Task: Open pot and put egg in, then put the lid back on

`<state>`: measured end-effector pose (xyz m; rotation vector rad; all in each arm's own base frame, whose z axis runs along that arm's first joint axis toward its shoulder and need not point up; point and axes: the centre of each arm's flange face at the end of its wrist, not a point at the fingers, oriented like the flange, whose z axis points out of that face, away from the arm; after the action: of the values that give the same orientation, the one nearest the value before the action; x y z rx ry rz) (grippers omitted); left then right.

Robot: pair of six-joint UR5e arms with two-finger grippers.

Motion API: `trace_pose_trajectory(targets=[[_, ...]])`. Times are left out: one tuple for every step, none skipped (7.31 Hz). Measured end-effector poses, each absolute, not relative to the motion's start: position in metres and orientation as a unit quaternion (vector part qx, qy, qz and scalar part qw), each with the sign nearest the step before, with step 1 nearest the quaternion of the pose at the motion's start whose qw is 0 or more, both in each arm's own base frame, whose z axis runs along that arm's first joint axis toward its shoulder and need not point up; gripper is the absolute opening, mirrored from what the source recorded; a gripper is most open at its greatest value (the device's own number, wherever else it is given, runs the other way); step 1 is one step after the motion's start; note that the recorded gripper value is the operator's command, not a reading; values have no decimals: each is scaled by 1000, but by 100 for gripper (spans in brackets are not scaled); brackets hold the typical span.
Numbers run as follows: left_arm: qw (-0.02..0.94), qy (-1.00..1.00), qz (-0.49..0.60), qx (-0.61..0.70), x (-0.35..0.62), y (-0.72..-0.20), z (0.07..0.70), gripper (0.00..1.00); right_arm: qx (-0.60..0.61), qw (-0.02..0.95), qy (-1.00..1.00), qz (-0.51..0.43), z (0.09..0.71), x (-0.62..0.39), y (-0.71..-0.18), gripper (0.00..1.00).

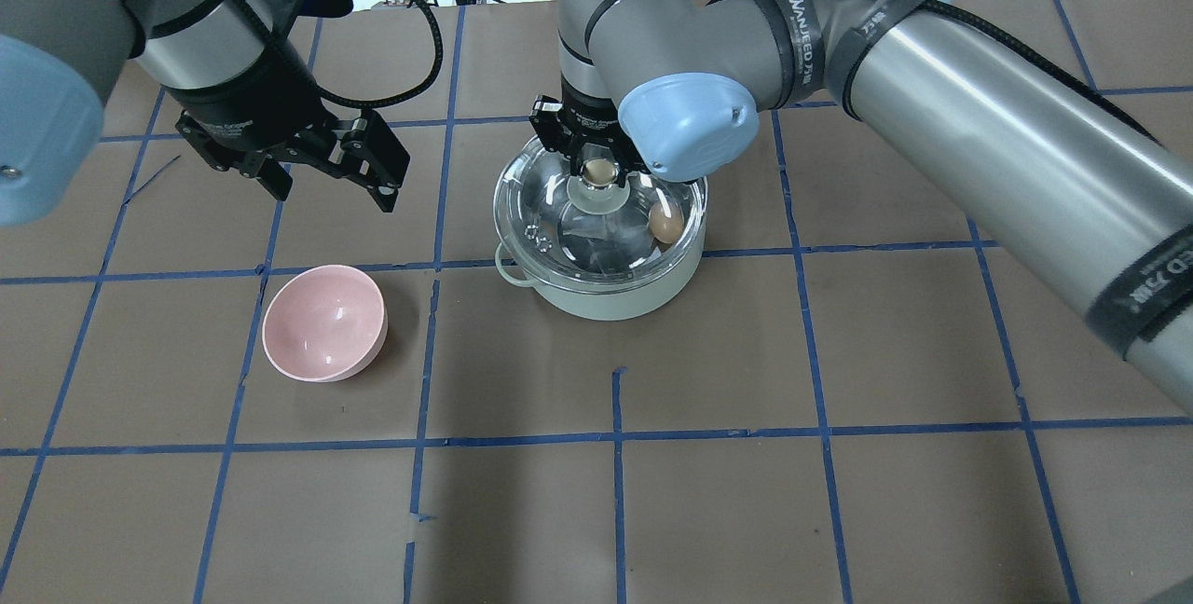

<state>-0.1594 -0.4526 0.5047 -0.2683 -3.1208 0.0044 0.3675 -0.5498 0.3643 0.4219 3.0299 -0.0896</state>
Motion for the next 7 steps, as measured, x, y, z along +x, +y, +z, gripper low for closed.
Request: trace_pose_trajectory(targets=[[4,-996,2,-86,-159,-453,505,100,138,42,989,-31,364,368,-551,77],[4,-996,2,-86,-159,-453,505,100,137,43,989,-34,364,368,-551,79],[4,-996,2,-86,-159,-453,505,100,135,43,989,-35,364,368,-552,79],[4,-996,2,-86,-159,-453,504,100,134,42,989,-36,364,368,-552,79],[4,-996,2,-86,-159,-453,505,100,134,41,989,-37,364,367,-552,81],[4,-996,2,-86,-159,-453,505,100,132,41,990,-41,368,363,-555,83],[4,-996,2,-86,-159,-453,505,100,130,44,989,-51,380,349,-560,85]])
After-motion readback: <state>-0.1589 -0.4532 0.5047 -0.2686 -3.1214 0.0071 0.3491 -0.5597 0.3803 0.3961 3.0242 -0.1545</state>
